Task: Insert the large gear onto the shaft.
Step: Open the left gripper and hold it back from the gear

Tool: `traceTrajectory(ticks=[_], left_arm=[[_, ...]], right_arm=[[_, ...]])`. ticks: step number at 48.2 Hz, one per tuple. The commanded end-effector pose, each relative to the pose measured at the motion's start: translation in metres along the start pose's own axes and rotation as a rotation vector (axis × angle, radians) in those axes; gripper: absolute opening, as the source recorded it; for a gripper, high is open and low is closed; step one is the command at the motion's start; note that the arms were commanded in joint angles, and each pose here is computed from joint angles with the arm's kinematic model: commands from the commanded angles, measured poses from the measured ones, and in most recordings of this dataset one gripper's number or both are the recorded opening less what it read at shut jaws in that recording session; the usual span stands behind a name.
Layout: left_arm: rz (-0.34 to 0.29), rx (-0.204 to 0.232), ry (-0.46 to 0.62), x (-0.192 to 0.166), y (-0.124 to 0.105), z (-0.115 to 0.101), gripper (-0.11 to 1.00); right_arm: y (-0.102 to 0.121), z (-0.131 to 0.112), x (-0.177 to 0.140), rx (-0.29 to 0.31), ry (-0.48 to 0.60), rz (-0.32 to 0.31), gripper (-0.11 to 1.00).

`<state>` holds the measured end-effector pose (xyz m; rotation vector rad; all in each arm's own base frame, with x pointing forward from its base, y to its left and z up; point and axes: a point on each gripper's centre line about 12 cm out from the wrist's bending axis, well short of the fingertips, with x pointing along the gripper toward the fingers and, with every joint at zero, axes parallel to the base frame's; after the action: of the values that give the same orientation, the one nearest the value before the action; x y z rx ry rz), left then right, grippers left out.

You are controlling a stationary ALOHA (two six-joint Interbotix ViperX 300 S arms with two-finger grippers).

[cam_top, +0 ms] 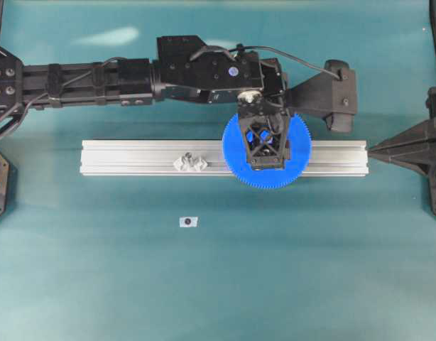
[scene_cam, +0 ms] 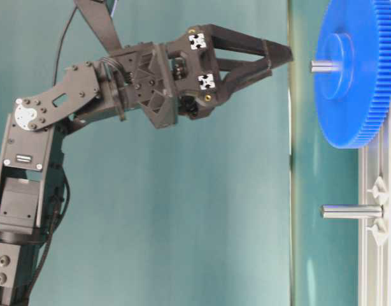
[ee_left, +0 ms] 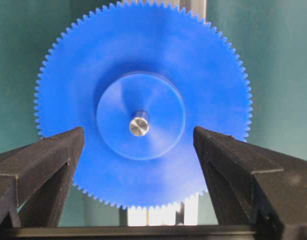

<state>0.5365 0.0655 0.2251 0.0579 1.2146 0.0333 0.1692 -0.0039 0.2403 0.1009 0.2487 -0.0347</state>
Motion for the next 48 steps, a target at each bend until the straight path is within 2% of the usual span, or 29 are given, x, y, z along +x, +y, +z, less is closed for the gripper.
traceTrajectory(ticks=[1,48], left_arm=[[0.007,0.004,-0.052,-0.024,-0.001,0.009,0.91],[0.003,-0.004,-0.065,-0.042,-0.007,0.018,0.91]], right_arm=[[0.0,0.004,0.001,0.011,-0.009,-0.001,0.08],[0.0,0.005,0.0,0.025,-0.012,0.0,0.08]])
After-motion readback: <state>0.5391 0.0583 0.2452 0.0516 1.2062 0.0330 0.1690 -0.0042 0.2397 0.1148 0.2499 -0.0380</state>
